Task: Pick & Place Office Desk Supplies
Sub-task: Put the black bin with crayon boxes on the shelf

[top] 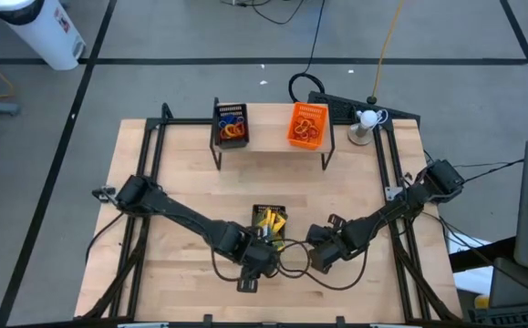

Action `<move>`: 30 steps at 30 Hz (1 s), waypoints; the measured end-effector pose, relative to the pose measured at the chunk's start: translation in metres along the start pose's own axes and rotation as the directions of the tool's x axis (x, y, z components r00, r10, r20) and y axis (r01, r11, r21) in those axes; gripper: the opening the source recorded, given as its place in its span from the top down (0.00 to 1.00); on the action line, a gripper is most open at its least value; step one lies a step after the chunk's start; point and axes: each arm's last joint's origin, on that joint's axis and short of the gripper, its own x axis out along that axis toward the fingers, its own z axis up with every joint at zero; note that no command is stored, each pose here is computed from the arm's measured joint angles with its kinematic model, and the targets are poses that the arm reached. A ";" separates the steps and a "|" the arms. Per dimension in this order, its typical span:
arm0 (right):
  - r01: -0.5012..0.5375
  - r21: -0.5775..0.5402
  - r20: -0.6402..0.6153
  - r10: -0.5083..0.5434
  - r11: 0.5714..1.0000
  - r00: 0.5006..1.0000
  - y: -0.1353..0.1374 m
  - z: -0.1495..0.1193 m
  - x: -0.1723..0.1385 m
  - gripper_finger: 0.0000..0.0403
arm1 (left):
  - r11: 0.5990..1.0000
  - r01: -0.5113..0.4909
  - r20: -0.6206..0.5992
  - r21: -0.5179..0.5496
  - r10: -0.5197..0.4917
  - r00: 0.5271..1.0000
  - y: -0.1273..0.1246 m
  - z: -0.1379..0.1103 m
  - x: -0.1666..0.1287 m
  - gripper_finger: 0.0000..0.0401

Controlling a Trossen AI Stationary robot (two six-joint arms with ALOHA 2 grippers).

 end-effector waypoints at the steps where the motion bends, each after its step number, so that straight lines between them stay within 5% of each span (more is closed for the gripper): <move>1: 0.000 0.000 0.000 0.000 1.000 1.000 0.000 0.000 0.000 0.71 | 1.000 0.000 -0.005 -0.001 0.000 1.000 0.001 0.000 0.003 0.58; 10: 0.000 -0.003 0.000 0.000 1.000 1.000 0.000 0.000 0.000 0.71 | 1.000 -0.002 -0.011 0.015 0.003 1.000 0.002 0.001 0.011 0.58; 21: 0.000 0.000 0.000 0.000 1.000 1.000 0.000 0.000 0.000 0.71 | 0.950 -0.309 0.029 0.031 0.308 0.951 0.033 0.005 0.011 0.58; 30: 0.000 -0.002 0.000 0.000 1.000 1.000 0.000 0.000 0.000 0.71 | 0.987 -0.158 -0.041 -0.038 0.156 0.987 0.035 0.003 0.012 0.58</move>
